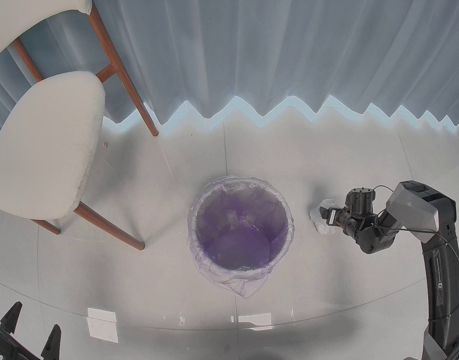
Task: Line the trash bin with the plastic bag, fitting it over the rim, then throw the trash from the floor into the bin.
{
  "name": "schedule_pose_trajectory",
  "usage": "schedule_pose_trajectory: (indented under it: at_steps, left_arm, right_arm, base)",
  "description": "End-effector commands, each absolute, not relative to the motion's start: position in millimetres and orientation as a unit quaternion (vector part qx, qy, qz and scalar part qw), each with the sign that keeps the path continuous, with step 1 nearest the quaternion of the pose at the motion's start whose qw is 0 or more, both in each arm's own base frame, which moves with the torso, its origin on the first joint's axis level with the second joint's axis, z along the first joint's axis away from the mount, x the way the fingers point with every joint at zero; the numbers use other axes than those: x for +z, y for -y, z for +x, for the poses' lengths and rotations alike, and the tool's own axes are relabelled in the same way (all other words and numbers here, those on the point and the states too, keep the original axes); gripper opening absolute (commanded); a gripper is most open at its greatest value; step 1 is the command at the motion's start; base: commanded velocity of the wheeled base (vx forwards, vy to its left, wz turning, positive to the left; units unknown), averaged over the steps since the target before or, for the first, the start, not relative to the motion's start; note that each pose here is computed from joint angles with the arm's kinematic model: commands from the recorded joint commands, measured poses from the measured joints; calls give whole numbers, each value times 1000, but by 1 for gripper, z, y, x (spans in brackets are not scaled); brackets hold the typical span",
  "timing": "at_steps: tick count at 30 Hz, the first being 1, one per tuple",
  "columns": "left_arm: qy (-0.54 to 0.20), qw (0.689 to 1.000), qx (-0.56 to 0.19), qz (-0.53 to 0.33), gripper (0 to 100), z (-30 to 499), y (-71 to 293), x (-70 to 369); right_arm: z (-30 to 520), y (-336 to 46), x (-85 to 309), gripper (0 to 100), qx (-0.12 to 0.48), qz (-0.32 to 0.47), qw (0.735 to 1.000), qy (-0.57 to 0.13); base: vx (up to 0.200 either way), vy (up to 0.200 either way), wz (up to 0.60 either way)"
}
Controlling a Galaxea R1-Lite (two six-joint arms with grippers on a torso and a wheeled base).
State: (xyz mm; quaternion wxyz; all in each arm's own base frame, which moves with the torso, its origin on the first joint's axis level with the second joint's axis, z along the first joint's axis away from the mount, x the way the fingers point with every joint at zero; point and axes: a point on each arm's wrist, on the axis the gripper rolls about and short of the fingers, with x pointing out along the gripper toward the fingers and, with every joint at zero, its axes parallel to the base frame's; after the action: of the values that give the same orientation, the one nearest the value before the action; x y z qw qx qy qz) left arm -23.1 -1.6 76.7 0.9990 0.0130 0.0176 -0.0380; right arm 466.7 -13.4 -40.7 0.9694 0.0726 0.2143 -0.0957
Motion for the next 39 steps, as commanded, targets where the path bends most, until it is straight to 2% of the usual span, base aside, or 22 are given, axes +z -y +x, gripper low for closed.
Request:
schedule_pose_trajectory:
  at_steps: [1,4,5,13,19,23,29,35,36,39]
  left_arm:
    - [-19,999,-38,13,100,-23,2,72]
    - [-19,999,-38,12,100,-23,2,72]
    - [-19,999,-38,12,100,-23,2,72]
    - [-19,999,-38,12,100,-23,2,72]
    - [-19,999,-38,12,100,-23,2,71]
    - [-19,999,-37,12,100,-23,2,72]
    - [-19,999,-37,10,100,-23,2,72]
    - [-19,999,-37,10,100,-23,2,72]
    - [-19,999,-37,10,100,-23,2,72]
    - [-19,999,-37,10,100,-23,2,72]
  right_arm:
    - [471,13,-60,100,-96,73,968,-222]
    - [473,13,-64,100,-96,72,968,-222]
    - [475,13,-65,0,-96,73,968,-219]
    - [483,13,-53,0,-95,86,974,-188]
    - [456,13,2,0,-99,116,974,-165]
    - [420,12,32,0,-101,140,973,-156]
    - [323,8,75,0,-93,146,976,-129]
    - [232,6,104,0,-74,144,981,-112]
    - [232,6,104,0,-74,144,981,-112]
    - [188,4,111,0,-39,139,984,-107]
  base:
    - [0,0,0]
    - [0,0,0]
    - [0,0,0]
    - [0,0,0]
    - [0,0,0]
    - [0,0,0]
    - [0,0,0]
    - [0,0,0]
    - [0,0,0]
    - [0,0,0]
